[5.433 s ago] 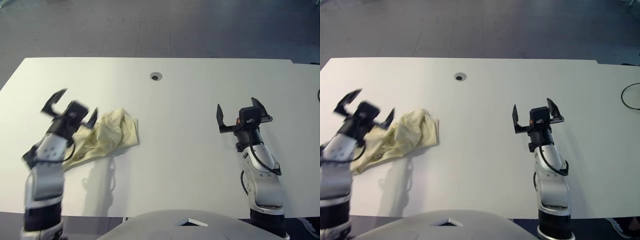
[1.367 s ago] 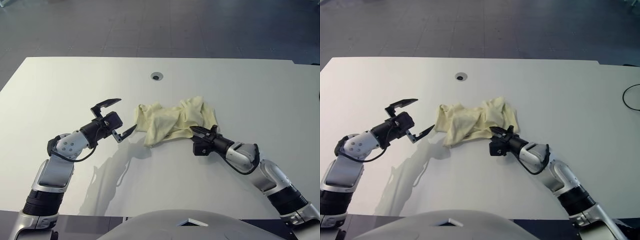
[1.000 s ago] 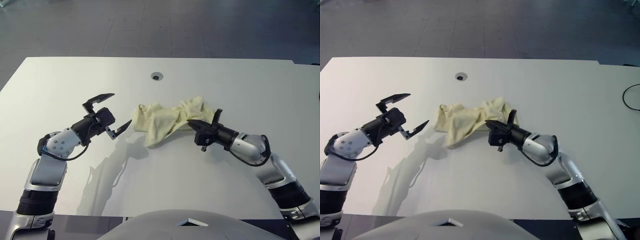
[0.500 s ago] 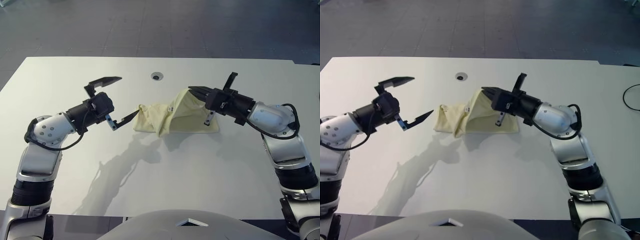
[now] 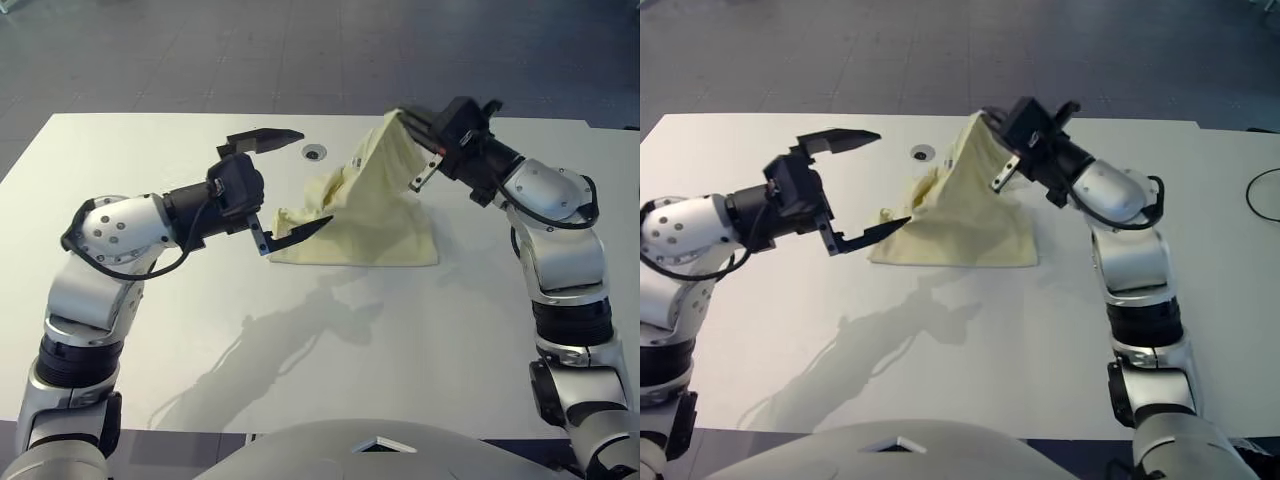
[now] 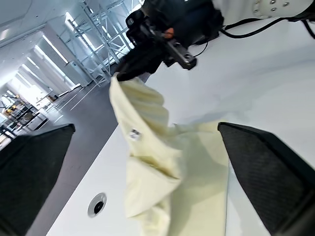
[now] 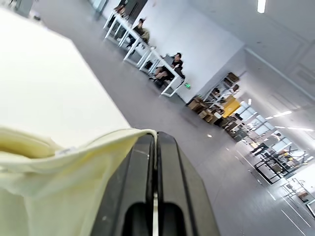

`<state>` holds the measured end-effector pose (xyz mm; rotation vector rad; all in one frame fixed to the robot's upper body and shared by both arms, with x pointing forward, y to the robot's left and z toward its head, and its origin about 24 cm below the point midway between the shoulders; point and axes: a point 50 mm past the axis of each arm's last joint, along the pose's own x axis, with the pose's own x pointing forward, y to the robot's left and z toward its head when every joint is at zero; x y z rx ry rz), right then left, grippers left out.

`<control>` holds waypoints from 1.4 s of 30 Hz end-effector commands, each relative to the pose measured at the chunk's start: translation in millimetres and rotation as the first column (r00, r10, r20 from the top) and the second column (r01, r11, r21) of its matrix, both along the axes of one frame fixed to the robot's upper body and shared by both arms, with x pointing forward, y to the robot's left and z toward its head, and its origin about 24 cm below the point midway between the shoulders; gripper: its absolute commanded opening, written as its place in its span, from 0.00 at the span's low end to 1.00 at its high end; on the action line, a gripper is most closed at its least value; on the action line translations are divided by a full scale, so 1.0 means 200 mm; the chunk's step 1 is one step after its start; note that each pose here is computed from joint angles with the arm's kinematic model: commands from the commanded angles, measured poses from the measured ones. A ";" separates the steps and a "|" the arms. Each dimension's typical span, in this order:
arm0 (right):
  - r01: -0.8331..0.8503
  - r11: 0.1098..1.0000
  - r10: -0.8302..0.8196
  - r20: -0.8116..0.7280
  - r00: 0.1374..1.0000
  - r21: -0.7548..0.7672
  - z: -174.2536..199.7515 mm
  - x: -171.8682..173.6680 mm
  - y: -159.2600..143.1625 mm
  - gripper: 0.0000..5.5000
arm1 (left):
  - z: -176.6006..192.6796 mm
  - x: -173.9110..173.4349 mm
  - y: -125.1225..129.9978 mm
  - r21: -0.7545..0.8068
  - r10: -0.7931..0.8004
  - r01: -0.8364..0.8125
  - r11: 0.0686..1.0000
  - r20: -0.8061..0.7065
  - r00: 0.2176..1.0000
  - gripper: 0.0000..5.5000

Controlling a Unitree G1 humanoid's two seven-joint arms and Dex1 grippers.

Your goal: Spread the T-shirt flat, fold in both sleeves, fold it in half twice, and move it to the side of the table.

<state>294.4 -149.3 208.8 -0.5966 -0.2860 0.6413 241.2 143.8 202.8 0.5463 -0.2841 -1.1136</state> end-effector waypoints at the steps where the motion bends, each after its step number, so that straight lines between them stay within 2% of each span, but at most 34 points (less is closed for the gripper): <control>1: 0.010 0.998 -0.012 0.029 1.000 0.066 0.05 0.00 0.00 0.00 | -0.02 0.08 -0.04 0.088 0.005 -0.011 0.996 0.065 0.998 0.98; 6: 0.030 0.992 -0.030 0.001 1.000 0.122 0.05 0.01 0.00 0.00 | -0.08 0.17 -0.09 0.208 -0.011 -0.027 0.978 0.179 0.984 0.98; 10: 0.041 0.991 -0.039 -0.020 0.999 0.129 0.04 0.01 0.01 0.00 | -0.15 0.16 -0.17 0.213 -0.023 -0.010 0.977 0.152 0.988 0.98; 14: 0.055 0.991 -0.050 -0.038 0.998 0.123 0.02 0.02 0.01 0.00 | -0.20 0.12 -0.20 0.243 0.013 -0.052 0.969 0.157 0.987 0.87; 22: 0.063 0.992 -0.057 -0.058 0.997 0.105 0.00 0.01 0.00 0.00 | -0.23 0.12 -0.25 0.354 0.059 -0.164 0.921 0.291 0.955 0.60; 32: 0.060 0.993 -0.053 -0.064 0.997 0.102 -0.01 0.00 0.01 0.00 | -0.27 0.12 -0.27 0.405 0.095 -0.213 0.889 0.293 0.951 0.30; 39: 0.070 0.993 -0.064 -0.063 0.996 0.094 -0.02 0.00 0.00 0.00 | -0.25 0.14 -0.24 0.395 0.130 -0.252 0.883 0.310 0.942 0.09; 42: 0.077 0.993 -0.072 -0.059 0.996 0.086 -0.02 0.00 -0.01 0.00 | -0.20 0.16 -0.23 0.343 0.151 -0.264 0.902 0.321 0.935 0.01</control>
